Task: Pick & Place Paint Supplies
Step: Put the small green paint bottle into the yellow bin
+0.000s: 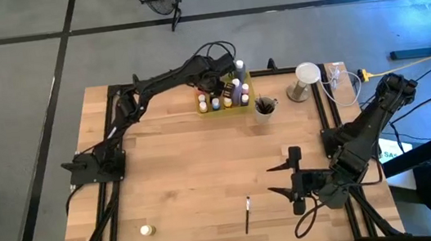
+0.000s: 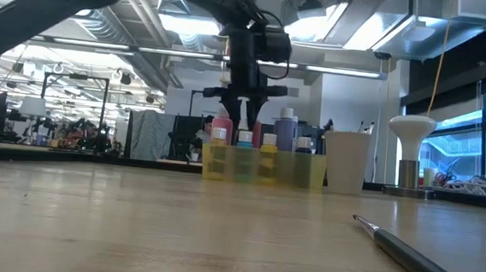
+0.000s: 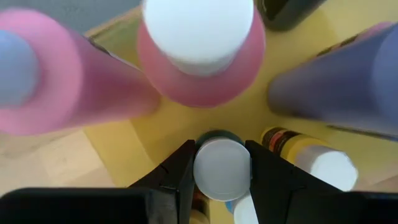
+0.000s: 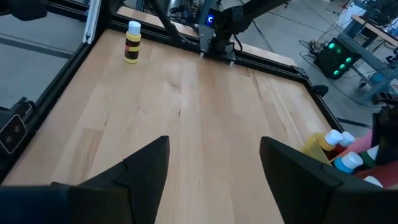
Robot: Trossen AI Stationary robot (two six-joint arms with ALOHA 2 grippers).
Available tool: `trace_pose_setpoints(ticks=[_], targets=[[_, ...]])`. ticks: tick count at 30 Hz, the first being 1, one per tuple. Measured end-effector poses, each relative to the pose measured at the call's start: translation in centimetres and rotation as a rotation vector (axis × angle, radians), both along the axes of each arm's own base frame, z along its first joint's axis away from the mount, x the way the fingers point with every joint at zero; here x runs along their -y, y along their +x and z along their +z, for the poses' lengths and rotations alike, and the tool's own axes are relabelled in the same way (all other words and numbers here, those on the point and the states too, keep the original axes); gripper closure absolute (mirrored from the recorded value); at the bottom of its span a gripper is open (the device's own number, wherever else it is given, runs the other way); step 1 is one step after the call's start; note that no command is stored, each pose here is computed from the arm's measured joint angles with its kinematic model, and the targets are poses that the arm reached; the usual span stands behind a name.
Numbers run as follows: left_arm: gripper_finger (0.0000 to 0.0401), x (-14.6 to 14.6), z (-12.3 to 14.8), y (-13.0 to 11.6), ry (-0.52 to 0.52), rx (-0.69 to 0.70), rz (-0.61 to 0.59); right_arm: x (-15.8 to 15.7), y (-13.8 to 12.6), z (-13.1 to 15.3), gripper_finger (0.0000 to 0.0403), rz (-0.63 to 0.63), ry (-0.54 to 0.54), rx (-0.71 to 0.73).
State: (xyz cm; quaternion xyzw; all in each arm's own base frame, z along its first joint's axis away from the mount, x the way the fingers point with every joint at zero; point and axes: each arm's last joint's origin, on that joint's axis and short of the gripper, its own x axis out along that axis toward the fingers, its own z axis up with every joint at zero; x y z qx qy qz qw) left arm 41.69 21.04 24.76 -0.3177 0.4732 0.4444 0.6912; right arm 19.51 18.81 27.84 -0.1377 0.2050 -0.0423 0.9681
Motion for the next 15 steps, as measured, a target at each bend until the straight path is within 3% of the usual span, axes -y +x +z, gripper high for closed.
trace_pose_setpoints(ticks=[15], targets=[[0.0287,1.1,-0.3,0.6,0.018,-0.019,-0.015,-0.2,-0.2,0.0,0.0149,0.005,0.015,0.001]])
